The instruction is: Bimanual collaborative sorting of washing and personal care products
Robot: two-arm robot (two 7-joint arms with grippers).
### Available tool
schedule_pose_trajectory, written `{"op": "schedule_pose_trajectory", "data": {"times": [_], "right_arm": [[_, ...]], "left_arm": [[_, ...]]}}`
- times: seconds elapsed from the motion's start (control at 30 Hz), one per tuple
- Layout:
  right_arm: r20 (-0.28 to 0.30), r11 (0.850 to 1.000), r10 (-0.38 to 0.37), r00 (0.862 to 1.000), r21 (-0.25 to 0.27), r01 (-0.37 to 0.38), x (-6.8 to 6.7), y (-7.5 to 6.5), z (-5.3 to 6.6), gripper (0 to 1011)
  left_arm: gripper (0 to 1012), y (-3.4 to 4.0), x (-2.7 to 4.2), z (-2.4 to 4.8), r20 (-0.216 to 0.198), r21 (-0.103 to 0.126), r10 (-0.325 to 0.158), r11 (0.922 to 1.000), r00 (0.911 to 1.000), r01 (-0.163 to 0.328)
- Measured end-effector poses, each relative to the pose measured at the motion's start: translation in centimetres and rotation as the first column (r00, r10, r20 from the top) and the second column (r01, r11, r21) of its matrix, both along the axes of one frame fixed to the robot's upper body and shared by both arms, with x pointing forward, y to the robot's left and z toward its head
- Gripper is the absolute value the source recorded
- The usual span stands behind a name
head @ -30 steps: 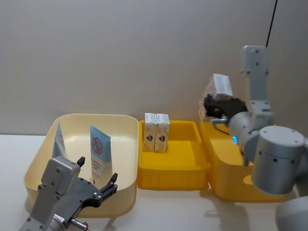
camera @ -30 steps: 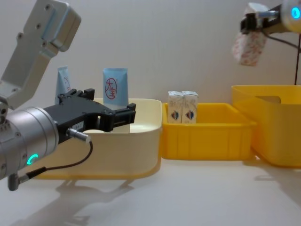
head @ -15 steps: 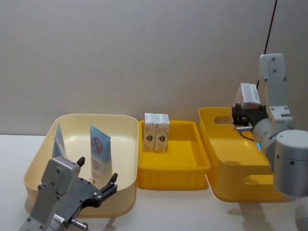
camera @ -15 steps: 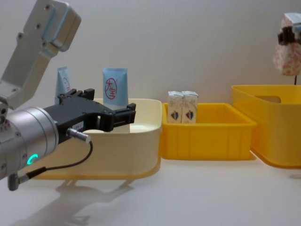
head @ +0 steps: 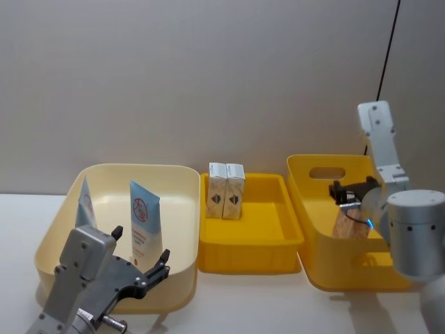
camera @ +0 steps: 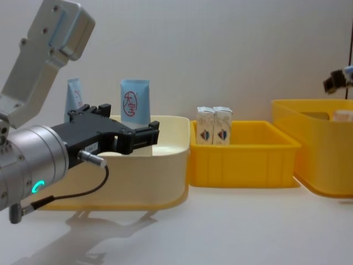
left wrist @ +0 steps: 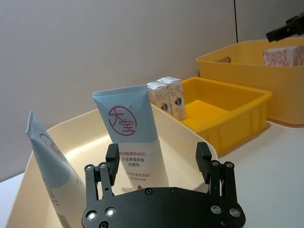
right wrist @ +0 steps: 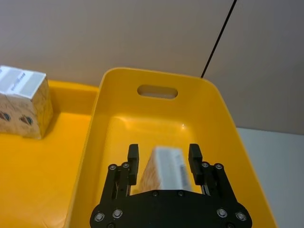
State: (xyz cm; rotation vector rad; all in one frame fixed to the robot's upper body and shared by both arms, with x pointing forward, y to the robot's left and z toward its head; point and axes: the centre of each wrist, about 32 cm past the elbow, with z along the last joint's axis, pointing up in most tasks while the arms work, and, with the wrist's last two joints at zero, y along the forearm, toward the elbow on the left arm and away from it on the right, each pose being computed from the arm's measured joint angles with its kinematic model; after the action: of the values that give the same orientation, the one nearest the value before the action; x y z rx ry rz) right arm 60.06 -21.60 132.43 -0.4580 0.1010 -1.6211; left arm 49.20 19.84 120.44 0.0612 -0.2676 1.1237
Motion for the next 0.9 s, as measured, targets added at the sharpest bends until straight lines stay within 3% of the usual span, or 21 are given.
{"op": "schedule_pose_trajectory", "data": {"times": [0.17, 0.47, 0.73, 0.9], "right_arm": [[-0.064, 1.000, 0.008, 0.998, -0.010, -0.009, 1.0, 0.0, -0.7, 768], [-0.124, 1.000, 0.014, 0.992, -0.018, -0.016, 2.0, -0.1, -1.3, 1001], [-0.153, 1.000, 0.016, 0.988, -0.022, -0.020, 2.4, -0.2, -1.6, 1001], [-0.162, 1.000, 0.016, 0.987, -0.023, -0.020, 2.5, -0.2, -1.7, 1001]], "left_arm": [[1003, 0.00, 0.00, 0.00, 0.000, 0.000, 0.000, 1.0000, 1.0000, 0.000], [1003, 0.00, 0.00, 0.00, 0.000, 0.000, 0.000, 1.0000, 1.0000, 0.000], [1004, -0.01, 0.00, 0.01, 0.000, 0.000, 0.000, 1.0000, 1.0000, 0.000], [1003, -0.16, 0.09, 0.52, 0.014, 0.000, -0.007, 1.0000, 0.9999, 0.007]]}}
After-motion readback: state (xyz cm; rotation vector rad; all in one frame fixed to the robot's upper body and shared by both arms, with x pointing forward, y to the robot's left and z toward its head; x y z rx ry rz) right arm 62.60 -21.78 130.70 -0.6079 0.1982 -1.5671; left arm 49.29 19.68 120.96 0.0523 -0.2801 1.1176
